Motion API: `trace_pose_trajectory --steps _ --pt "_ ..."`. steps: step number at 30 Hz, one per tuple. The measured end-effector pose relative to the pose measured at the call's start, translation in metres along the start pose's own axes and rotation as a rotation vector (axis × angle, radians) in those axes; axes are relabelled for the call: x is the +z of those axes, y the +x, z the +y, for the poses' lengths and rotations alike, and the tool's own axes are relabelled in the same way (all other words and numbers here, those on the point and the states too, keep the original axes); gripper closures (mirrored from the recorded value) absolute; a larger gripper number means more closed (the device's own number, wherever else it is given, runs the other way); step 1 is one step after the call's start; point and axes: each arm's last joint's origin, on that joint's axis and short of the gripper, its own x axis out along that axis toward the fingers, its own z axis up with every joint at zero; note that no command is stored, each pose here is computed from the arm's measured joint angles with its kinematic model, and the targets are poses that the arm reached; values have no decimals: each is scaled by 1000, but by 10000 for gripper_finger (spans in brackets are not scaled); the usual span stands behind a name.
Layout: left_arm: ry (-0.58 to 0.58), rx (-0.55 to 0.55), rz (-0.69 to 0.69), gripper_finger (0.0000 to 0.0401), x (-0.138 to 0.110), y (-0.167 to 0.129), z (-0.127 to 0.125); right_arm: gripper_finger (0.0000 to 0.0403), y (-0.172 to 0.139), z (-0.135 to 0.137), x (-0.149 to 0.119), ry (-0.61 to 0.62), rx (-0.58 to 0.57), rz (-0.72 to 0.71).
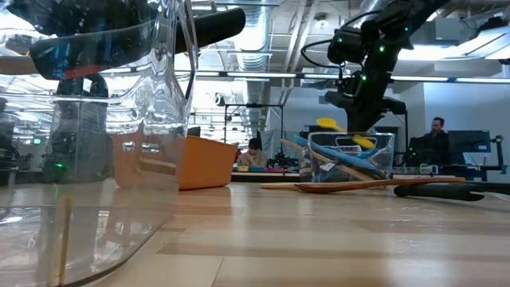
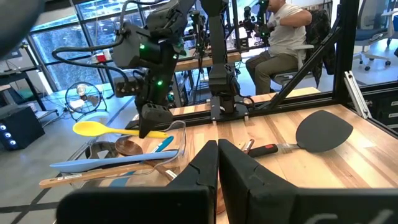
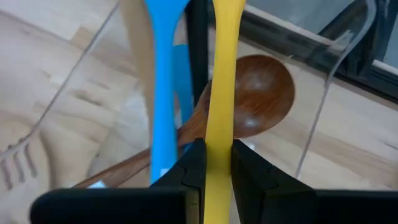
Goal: Pick & Place Kitchen Items
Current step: Put the yellow serving spoon into the top transparent bin
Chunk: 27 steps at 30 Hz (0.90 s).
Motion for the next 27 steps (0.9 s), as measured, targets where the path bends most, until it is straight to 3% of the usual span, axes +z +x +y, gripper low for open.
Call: trace_pose_trajectory --steps 27 --pt "0 0 0 400 0 0 0 362 16 -18 -3 50 84 103"
